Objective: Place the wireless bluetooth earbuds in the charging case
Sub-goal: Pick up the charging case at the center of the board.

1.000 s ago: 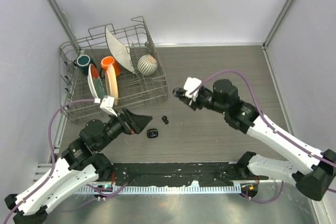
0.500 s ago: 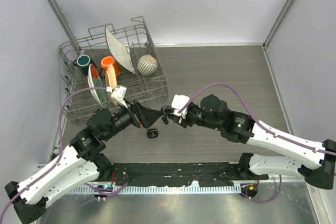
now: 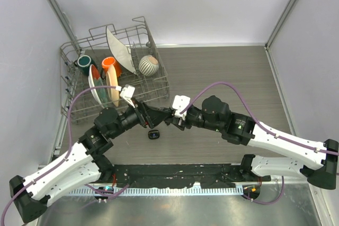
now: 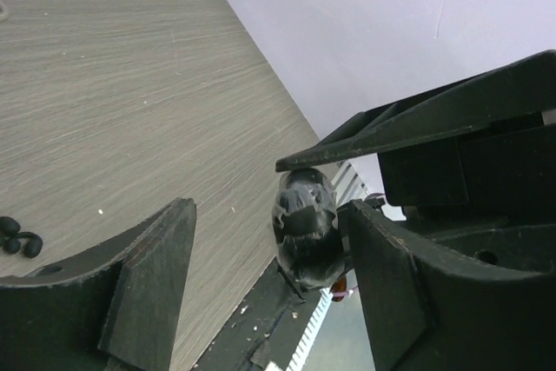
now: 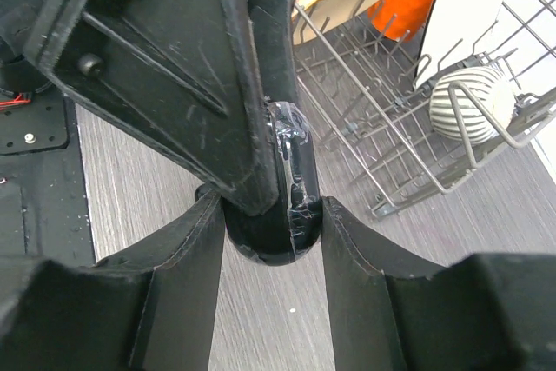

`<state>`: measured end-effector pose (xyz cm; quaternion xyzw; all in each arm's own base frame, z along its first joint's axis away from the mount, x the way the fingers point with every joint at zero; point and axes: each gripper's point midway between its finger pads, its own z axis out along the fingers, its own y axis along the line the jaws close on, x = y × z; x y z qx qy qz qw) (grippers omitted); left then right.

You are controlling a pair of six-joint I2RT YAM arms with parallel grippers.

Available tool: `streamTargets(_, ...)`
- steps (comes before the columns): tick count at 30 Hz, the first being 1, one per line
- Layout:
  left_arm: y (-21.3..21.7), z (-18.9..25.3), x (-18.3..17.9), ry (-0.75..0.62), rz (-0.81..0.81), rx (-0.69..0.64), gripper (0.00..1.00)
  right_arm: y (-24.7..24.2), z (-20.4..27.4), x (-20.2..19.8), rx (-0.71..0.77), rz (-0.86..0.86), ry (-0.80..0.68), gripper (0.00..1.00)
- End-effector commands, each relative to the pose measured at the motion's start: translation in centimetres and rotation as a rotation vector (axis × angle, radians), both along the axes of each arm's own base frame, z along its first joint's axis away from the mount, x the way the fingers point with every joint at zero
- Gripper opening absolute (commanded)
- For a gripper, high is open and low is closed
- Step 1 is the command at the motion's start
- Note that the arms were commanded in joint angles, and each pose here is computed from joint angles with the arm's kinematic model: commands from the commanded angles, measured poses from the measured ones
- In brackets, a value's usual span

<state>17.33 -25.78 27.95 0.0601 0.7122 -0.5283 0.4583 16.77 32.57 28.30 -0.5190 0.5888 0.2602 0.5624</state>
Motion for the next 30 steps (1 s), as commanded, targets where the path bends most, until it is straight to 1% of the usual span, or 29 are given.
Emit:
streamTargets(1,-0.7,2.5,-0.1,-0.059,-0.034,-0.081,0.71,0.7,2.4,-0.9,0.087,0.036,-0.014,0.01)
streamTargets(2,-0.8,2.5,-0.1,-0.058,-0.037,-0.082,0.65,0.6,2.5,-0.8,0.090,0.035,-0.016,0.01)
streamTargets(4,-0.9,2.5,-0.1,-0.057,-0.040,-0.083,0.58,0.6,2.4,-0.9,0.088,0.035,-0.016,0.01)
streamTargets(5,-0.9,2.4,-0.1,-0.054,-0.039,-0.083,0.49,0.6,2.3,-0.9,0.086,0.037,-0.017,0.01)
streamTargets(6,-1.0,2.5,-0.3,-0.056,-0.051,-0.084,0.45,0.6,2.5,-1.0,0.090,0.035,-0.019,0.01)
streamTargets(7,-1.1,2.3,-0.3,-0.050,-0.056,-0.078,0.36,0.5,2.5,-0.9,0.091,0.032,-0.020,0.01)
streamTargets(9,-1.3,2.2,-0.4,-0.047,-0.071,-0.076,0.21,0.5,2.7,-0.9,0.099,0.029,-0.024,0.01)
streamTargets(10,-1.5,2.1,-0.6,-0.047,-0.085,-0.074,0.08,0.4,2.6,-0.9,0.100,0.025,-0.027,0.01)
streamTargets(11,-1.5,2.1,-0.7,-0.047,-0.091,-0.074,0.01,0.4,2.6,-0.8,0.103,0.023,-0.028,0.02)
streamTargets(12,-1.5,2.0,-0.7,-0.050,-0.094,-0.068,0.00,0.4,3.1,-0.8,0.118,0.020,-0.035,0.03)
streamTargets(15,-1.6,2.0,-1.0,-0.076,-0.110,-0.069,0.00,0.3,3.8,-0.3,0.167,-0.018,-0.027,0.29)
streamTargets(16,-1.5,2.0,-1.1,-0.086,-0.112,-0.071,0.00,0.2,4.1,-0.3,0.183,-0.026,-0.022,0.36)
streamTargets(18,-1.0,2.2,-1.1,-0.109,-0.096,-0.083,0.00,0.2,5.2,-0.3,0.246,-0.035,-0.021,0.52)
streamTargets(19,-0.8,1.8,-1.0,-0.121,-0.080,-0.077,0.00,0.2,5.4,-0.4,0.267,-0.037,-0.003,0.55)
streamTargets(20,-0.3,2.4,-1.2,-0.145,-0.068,-0.093,0.00,0.2,6.0,-0.5,0.298,-0.037,-0.001,0.58)
streamTargets(21,0.0,2.6,-1.2,-0.160,-0.058,-0.098,0.00,0.2,6.0,-0.5,0.312,-0.038,0.007,0.64)
streamTargets(23,0.9,2.8,-1.1,-0.193,-0.020,-0.107,0.00,0.1,6.6,-0.8,0.353,-0.038,0.028,0.73)
streamTargets(24,1.2,2.7,-1.0,-0.201,-0.007,-0.105,0.00,-0.3,6.7,-0.2,0.365,-0.080,0.033,0.80)
streamTargets(26,2.0,2.4,-0.7,-0.223,0.039,-0.098,0.00,-0.8,7.5,-0.2,0.415,-0.102,0.062,0.81)
streamTargets(28,2.9,2.5,-0.8,-0.254,0.074,-0.109,0.00,-1.6,8.1,0.4,0.459,-0.166,0.091,0.85)
streamTargets(29,3.3,2.5,-0.7,-0.272,0.092,-0.107,0.00,-1.9,8.4,0.5,0.499,-0.197,0.149,0.87)
streamTargets(30,4.1,3.4,-0.8,-0.308,0.120,-0.136,0.00,-2.2,9.3,0.8,0.537,-0.231,0.185,0.90)
